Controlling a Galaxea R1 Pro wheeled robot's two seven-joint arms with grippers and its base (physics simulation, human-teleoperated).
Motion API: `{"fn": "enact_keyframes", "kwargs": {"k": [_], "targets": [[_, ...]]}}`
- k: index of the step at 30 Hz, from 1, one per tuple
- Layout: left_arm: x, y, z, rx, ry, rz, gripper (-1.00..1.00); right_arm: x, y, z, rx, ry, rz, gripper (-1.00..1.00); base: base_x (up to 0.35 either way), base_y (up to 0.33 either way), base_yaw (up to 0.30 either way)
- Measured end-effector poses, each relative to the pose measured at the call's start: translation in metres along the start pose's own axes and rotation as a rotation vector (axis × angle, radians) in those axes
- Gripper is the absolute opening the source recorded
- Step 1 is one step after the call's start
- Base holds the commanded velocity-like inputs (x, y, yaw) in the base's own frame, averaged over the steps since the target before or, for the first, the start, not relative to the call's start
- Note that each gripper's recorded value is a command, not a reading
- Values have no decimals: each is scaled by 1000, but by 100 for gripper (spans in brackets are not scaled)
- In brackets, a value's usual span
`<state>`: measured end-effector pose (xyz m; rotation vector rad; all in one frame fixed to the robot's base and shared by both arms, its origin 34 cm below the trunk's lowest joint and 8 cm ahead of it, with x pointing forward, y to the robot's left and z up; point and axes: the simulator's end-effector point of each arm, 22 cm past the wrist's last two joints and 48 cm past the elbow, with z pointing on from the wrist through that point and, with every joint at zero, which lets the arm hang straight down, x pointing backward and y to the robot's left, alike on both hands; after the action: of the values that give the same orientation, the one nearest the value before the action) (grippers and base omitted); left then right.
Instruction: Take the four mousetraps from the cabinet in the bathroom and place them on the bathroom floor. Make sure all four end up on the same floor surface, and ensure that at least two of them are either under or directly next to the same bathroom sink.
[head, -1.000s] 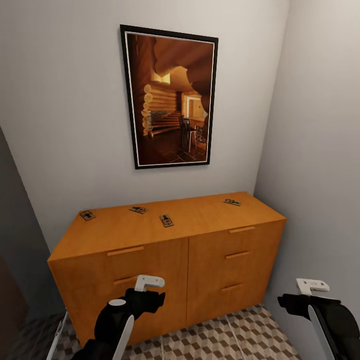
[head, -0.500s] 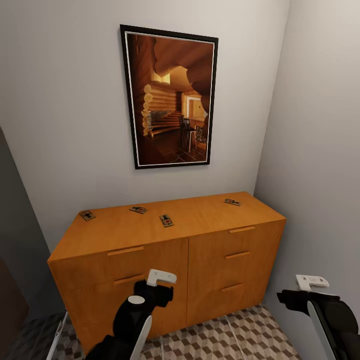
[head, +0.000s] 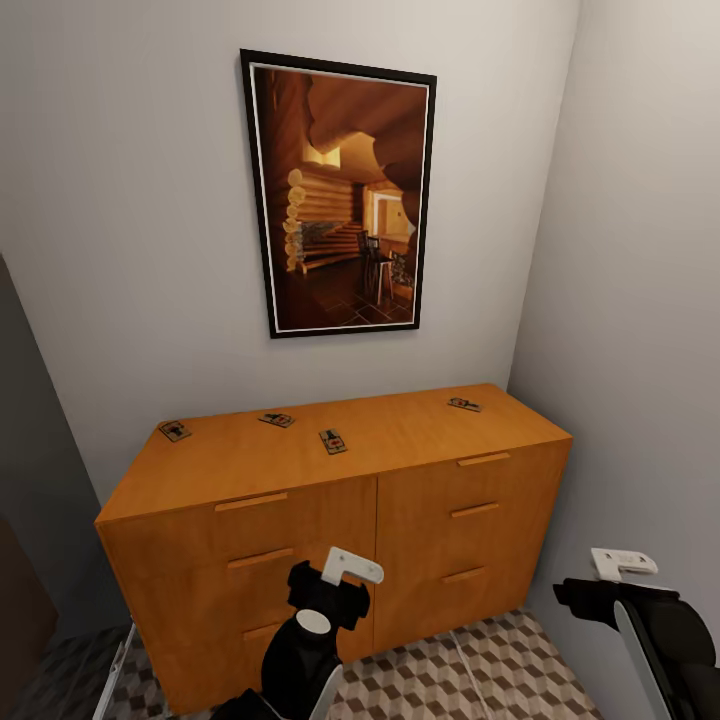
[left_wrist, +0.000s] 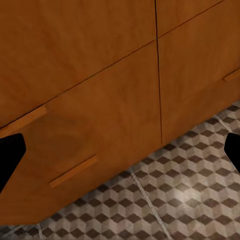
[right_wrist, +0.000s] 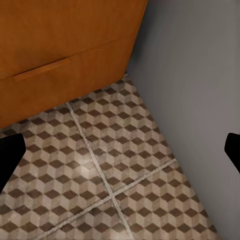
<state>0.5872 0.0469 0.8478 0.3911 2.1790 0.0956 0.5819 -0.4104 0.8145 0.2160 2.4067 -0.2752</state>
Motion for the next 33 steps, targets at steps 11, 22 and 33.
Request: {"fn": "enact_keyframes", "kwargs": {"k": [11, 22, 33], "targets": [[2, -8, -1, 19, 9, -3, 100, 0, 1, 0, -5, 0, 0, 100, 0, 0, 0], [3, -11, -2, 26, 12, -5, 100, 0, 4, 0, -12, 0, 0, 100, 0, 0, 0], [3, -11, -2, 27, 11, -6, 100, 1, 5, 0, -14, 2, 0, 100, 0, 0, 0]]}}
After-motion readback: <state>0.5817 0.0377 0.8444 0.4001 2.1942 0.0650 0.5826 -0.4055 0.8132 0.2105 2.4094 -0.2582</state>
